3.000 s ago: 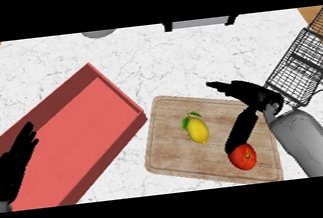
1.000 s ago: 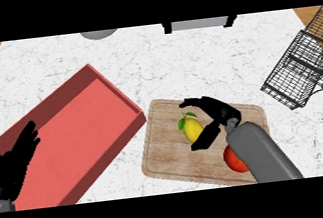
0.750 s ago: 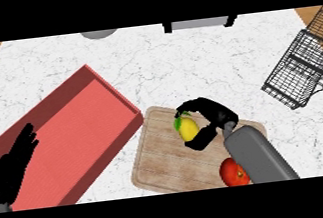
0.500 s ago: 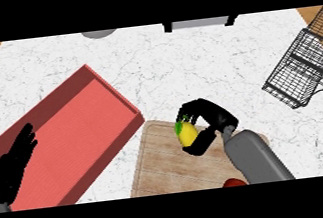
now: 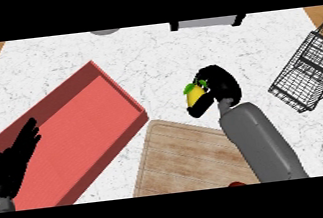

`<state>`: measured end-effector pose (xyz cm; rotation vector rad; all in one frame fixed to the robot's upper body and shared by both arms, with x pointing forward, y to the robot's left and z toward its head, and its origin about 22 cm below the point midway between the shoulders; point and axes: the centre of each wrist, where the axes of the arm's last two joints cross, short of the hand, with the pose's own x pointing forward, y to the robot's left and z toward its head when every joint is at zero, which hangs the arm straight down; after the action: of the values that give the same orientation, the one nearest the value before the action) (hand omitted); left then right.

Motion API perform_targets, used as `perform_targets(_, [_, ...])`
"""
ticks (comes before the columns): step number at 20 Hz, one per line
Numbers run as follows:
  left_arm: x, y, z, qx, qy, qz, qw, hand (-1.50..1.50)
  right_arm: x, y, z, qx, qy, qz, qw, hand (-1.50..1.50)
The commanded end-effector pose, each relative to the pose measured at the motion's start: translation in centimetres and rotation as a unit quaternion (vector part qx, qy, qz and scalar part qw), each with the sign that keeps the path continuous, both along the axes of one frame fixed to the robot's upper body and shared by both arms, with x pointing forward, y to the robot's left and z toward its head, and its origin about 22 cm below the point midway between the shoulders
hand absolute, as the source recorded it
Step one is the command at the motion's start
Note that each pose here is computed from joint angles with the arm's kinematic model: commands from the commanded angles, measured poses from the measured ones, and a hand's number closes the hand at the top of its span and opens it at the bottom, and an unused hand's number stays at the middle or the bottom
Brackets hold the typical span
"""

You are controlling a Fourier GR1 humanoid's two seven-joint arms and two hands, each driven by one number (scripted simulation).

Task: Pick the lemon from the cutting board and place it in the tiered basket

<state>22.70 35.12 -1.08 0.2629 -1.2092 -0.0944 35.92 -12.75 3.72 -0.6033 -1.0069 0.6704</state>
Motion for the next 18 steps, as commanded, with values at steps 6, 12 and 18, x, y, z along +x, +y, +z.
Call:
perform_targets(6, [0.9, -0.7, 0.5, 0.001, -0.003, -0.028, 0.9996, 0.00, 5.0, 4.6, 8.8, -0.171, -0.121, -0.281, 0.936, 1.50])
perform_targets(12, [0.8, -0.3, 0.4, 0.000, -0.005, -0.016, 0.9999, 0.00, 6.2, 8.2, 13.6, -0.251, -0.196, -0.350, 0.881, 1.50])
perform_targets(18, [0.3, 0.0, -0.5, -0.001, 0.001, -0.012, 0.9999, 0.00, 7.3, 8.9, 18.8, -0.234, -0.245, -0.382, 0.860, 1.50])
